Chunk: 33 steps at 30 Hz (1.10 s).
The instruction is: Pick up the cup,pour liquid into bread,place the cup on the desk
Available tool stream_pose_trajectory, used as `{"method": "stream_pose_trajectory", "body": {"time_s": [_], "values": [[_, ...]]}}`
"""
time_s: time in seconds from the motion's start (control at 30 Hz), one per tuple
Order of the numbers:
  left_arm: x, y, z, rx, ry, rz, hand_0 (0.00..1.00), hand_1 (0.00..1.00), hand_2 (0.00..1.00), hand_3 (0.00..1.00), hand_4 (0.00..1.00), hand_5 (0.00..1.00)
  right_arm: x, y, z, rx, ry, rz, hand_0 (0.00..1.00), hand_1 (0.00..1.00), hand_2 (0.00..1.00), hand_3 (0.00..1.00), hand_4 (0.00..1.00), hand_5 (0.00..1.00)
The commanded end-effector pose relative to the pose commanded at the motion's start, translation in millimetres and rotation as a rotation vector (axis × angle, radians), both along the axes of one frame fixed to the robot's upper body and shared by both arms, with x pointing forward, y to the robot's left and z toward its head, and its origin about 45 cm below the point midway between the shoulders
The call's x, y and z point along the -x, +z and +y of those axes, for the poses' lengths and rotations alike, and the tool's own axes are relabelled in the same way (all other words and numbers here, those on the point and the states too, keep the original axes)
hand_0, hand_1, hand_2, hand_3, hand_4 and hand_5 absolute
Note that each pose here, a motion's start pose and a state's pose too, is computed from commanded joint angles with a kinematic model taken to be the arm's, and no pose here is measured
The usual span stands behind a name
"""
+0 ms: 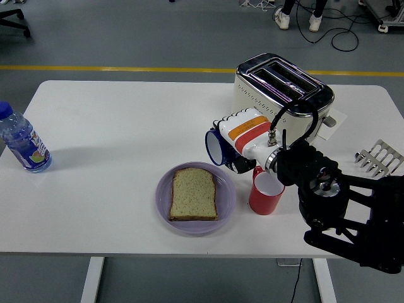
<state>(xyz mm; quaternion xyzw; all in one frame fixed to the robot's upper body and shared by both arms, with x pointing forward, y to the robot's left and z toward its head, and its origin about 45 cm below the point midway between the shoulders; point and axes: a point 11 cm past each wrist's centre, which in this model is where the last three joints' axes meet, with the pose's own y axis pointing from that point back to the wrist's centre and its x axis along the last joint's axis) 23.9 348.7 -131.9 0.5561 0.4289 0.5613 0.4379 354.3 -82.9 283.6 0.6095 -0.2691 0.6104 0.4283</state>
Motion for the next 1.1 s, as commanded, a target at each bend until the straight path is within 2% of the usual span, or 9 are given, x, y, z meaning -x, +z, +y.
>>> {"method": "stream_pose_trajectory", "body": {"time_s": [0.27,0.53,0.77,1.1], "values": [[5.3,-0.4,0,0.001,0.004,0.009,0.633,0.639,0.65,0.503,0.239,0.862,0.3,-7.1,4,0.11,0.034,0.011,0.326,0.371,0.541,0.561,0.585,0.002],[11.5,-1.0,-1,0.002,0.002,0.021,0.633,0.639,0.65,0.503,0.24,0.863,0.1,1.0,18,0.173,0.068,-0.047,0.282,0.356,0.54,0.561,0.597,0.026],[14.1,-1.2,-1,0.003,0.0,0.027,0.633,0.639,0.65,0.503,0.24,0.863,-1.3,6.8,29,0.198,0.081,-0.059,0.278,0.349,0.544,0.562,0.599,0.031],[10.0,-0.9,-1,0.002,0.0,0.019,0.633,0.639,0.651,0.503,0.24,0.863,-6.0,11.1,29,0.184,0.066,-0.082,0.271,0.354,0.549,0.565,0.601,0.037]]}}
